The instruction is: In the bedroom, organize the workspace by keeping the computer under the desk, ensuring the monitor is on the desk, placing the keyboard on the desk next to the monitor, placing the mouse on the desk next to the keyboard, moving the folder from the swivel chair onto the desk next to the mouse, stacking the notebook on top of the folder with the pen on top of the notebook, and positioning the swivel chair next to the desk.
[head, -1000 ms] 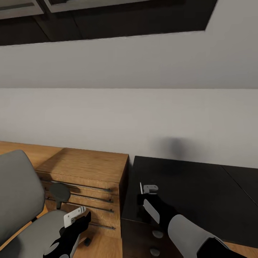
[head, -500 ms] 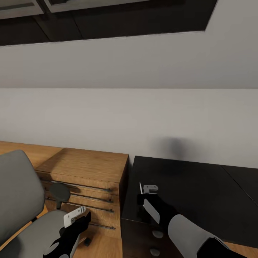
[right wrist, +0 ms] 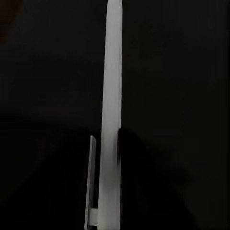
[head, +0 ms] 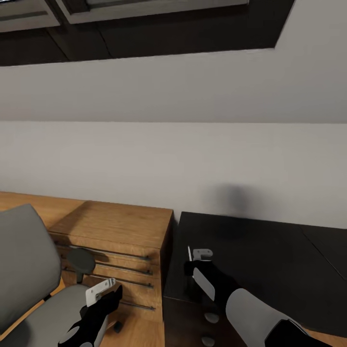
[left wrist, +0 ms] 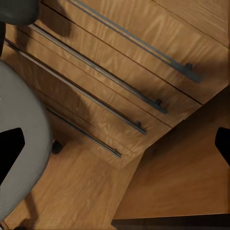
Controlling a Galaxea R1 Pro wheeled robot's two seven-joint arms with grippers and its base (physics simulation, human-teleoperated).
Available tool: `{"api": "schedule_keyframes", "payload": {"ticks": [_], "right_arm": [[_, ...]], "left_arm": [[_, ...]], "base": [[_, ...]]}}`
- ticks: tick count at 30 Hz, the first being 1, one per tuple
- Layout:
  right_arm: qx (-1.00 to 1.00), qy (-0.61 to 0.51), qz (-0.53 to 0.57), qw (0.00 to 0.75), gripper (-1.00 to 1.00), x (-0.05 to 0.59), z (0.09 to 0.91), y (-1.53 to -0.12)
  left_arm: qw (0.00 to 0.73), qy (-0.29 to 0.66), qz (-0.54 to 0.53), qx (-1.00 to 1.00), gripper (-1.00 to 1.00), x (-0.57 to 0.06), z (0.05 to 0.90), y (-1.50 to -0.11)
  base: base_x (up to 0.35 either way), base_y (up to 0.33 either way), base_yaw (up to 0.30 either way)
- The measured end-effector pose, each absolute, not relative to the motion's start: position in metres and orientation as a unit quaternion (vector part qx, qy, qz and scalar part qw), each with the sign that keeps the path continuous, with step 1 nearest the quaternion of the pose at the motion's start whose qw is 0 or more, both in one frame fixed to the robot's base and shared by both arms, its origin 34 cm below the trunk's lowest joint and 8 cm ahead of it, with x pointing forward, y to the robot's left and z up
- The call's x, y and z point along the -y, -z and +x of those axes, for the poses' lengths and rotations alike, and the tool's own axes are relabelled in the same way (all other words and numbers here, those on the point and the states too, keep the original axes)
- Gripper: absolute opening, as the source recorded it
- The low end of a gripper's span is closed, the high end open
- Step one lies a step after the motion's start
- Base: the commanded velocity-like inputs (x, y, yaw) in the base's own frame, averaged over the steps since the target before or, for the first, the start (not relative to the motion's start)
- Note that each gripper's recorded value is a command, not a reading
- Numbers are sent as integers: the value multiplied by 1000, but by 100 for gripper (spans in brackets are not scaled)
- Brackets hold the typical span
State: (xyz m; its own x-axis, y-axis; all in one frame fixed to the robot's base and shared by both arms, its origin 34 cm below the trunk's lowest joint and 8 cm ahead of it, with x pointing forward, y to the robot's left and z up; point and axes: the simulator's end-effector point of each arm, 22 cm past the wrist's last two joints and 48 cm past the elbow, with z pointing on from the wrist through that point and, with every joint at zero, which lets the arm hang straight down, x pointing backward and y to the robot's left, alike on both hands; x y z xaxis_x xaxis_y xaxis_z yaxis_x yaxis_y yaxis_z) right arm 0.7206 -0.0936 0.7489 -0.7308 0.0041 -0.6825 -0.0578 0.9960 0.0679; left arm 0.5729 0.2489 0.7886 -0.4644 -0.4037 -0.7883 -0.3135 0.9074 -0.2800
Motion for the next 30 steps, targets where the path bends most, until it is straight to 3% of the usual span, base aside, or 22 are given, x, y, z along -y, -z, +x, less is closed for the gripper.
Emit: {"api": "schedule_keyframes", "payload": {"ticks": [21,30], "right_arm": [[-892,-56,52,447,-100,154,771,-852],[-845,-4,142,515,-100,212,741,-928]], "left_arm": [[463,44,-207,-861,100,-247,570,-813],[411,14,-172,-895,100,-237,539,-768]], "base": [[-313,0,0],[-53,0,0]]}}
